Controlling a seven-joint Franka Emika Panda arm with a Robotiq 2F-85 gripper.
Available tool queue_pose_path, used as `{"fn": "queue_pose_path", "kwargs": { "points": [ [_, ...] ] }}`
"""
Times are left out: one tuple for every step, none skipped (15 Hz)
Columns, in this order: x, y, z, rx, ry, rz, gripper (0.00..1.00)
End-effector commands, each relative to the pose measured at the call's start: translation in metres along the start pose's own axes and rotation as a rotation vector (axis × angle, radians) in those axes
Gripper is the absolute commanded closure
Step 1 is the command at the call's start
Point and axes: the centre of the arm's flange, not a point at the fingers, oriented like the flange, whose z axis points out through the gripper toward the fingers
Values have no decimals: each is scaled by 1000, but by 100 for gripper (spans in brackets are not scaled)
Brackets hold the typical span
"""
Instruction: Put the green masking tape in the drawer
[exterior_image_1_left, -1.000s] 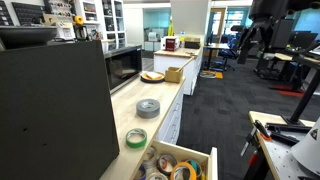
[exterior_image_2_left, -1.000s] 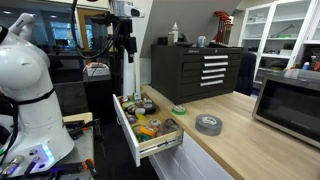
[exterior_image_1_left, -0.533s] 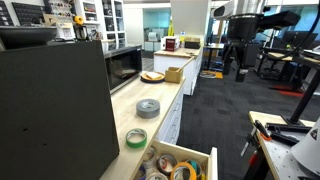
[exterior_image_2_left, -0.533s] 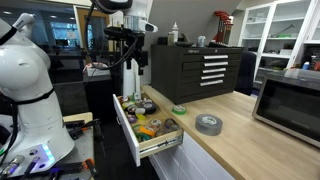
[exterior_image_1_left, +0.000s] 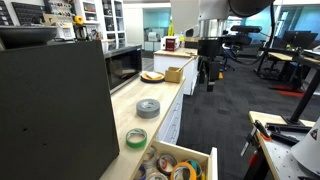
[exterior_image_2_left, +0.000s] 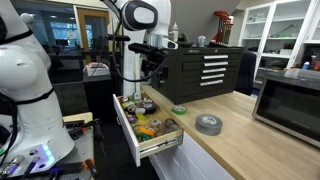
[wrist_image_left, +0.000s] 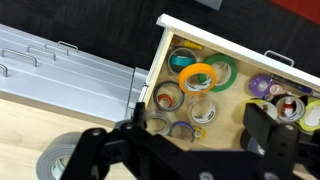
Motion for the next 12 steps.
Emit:
{"fn": "queue_pose_path", "kwargs": {
  "points": [
    [38, 36, 6, -26, -25, 10, 0],
    [43, 41, 7, -21, -33, 21, 0],
    [22, 23, 9, -8, -22, 22, 0],
    [28, 29, 11, -9, -27, 28, 0],
    [33, 33, 13, -10, -30, 32, 0],
    [35, 35, 14, -11, -33, 34, 0],
    [36, 36, 15, -11, -33, 34, 0],
    [37, 36, 14, -11, -32, 34, 0],
    [37, 36, 14, -12, -32, 33, 0],
    [37, 36, 14, -12, -31, 33, 0],
    [37, 36, 14, -12, -31, 33, 0],
    [37, 36, 14, -12, -31, 33, 0]
  ]
}}
